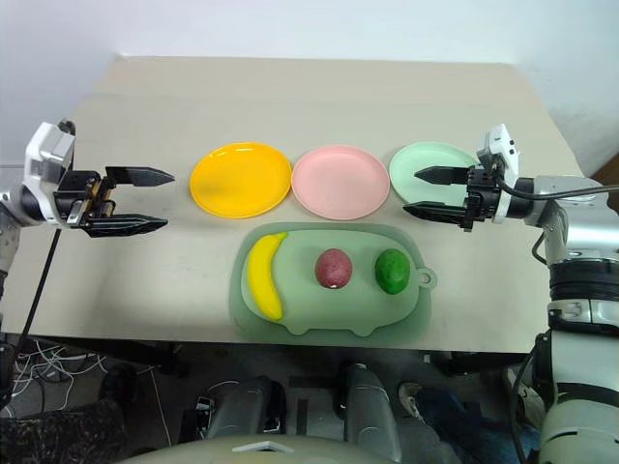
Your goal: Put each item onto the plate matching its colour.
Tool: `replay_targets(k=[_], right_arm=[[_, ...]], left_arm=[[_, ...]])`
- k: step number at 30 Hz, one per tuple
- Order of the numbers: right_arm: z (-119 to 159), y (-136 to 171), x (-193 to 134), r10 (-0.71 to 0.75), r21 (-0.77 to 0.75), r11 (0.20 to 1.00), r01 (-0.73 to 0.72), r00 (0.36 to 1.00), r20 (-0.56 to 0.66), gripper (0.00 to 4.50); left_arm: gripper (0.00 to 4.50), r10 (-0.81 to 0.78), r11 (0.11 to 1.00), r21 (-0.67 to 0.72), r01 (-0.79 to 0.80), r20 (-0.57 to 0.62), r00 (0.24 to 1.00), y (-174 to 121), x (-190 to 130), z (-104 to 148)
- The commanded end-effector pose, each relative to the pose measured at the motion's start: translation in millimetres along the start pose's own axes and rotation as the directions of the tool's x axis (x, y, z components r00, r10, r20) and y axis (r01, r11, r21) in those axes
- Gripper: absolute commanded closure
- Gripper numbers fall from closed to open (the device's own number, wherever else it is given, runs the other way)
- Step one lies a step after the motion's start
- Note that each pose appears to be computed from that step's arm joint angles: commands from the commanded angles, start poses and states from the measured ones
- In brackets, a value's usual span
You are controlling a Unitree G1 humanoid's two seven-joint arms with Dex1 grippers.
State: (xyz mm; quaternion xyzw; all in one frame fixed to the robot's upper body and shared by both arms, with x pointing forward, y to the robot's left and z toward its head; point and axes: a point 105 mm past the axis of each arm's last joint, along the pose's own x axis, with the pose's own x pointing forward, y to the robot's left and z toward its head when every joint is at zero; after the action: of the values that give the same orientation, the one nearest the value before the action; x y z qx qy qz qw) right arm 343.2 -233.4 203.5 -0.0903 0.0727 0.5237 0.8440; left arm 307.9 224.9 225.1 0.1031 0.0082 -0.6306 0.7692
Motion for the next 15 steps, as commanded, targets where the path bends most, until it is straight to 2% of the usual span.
replay_targets(k=[1, 15], right_arm=[[18.7, 0.8, -12.7, -0.020, -0.065, 0.998, 0.021, 1.000, 0.021, 0.00], [28.9, -2.0, -6.3, -0.004, -0.069, 0.998, 0.006, 0.999, 0.031, 0.00]], left_arm=[[0.01, -0.007, 1.000, 0.029, 0.006, 0.019, 1.000, 1.2, 1.5, 7.7], [0.01, -0.016, 0.999, 0.029, 0.015, 0.034, 0.999, -2.5, 2.9, 8.0]])
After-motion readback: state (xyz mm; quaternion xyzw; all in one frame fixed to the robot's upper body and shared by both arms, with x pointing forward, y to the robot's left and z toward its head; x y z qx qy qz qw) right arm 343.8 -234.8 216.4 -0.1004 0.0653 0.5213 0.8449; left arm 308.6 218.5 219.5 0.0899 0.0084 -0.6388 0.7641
